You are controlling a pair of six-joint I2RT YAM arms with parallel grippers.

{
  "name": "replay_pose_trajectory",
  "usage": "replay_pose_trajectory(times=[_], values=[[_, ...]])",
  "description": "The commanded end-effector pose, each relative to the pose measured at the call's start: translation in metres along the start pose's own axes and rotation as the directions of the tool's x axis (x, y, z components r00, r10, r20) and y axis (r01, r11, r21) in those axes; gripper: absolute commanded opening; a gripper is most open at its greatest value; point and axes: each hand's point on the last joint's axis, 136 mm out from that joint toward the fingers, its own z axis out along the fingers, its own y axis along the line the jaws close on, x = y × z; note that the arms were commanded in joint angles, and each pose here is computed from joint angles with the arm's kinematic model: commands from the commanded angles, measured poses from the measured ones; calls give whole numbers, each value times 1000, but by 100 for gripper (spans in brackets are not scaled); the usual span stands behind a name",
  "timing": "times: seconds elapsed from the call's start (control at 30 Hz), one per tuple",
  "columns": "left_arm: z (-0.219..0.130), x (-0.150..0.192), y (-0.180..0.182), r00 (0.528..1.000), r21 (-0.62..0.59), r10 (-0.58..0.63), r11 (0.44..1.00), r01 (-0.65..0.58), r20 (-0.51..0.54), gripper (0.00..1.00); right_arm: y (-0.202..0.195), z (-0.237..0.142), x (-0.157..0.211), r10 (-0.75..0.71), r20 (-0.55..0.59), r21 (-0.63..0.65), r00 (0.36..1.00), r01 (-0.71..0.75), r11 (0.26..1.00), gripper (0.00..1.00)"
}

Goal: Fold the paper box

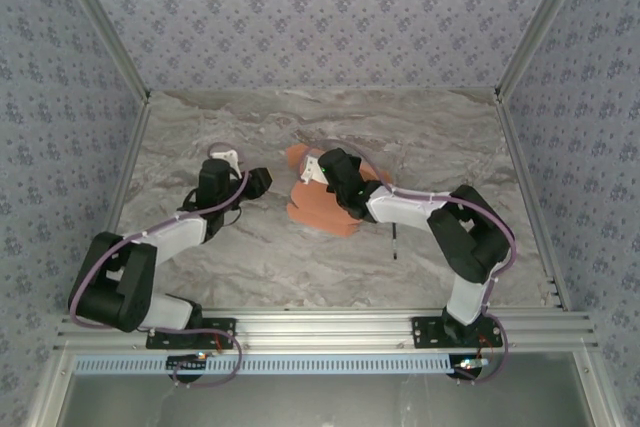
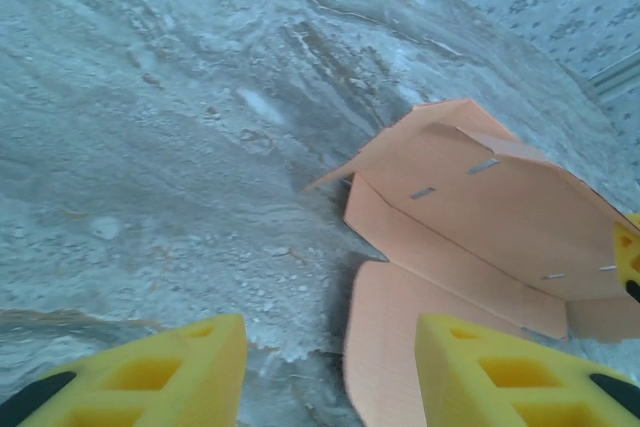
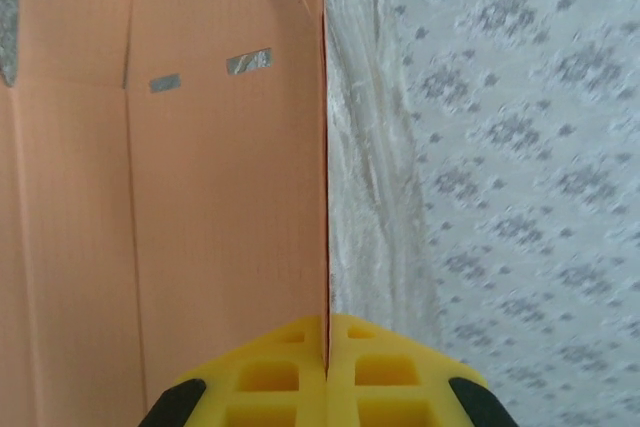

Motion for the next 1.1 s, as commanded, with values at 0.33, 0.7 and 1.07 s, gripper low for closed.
replay_pose_trajectory(times=[0.33,0.7,1.07], values=[[-4,-28,-36,996,76,82,994,-78,-41,48,-14,4,-17,-151,138,133,979,133,982,3],[-8,-39,-65,983,140,176,976,-167,-56,46,-4,-10,-7,-37,213,-81,976,56,995,4],[-7,-45,-119,975,224,205,957,-183,-79,45,-9,-37,-5,122,215,-199,969,-79,977,4]])
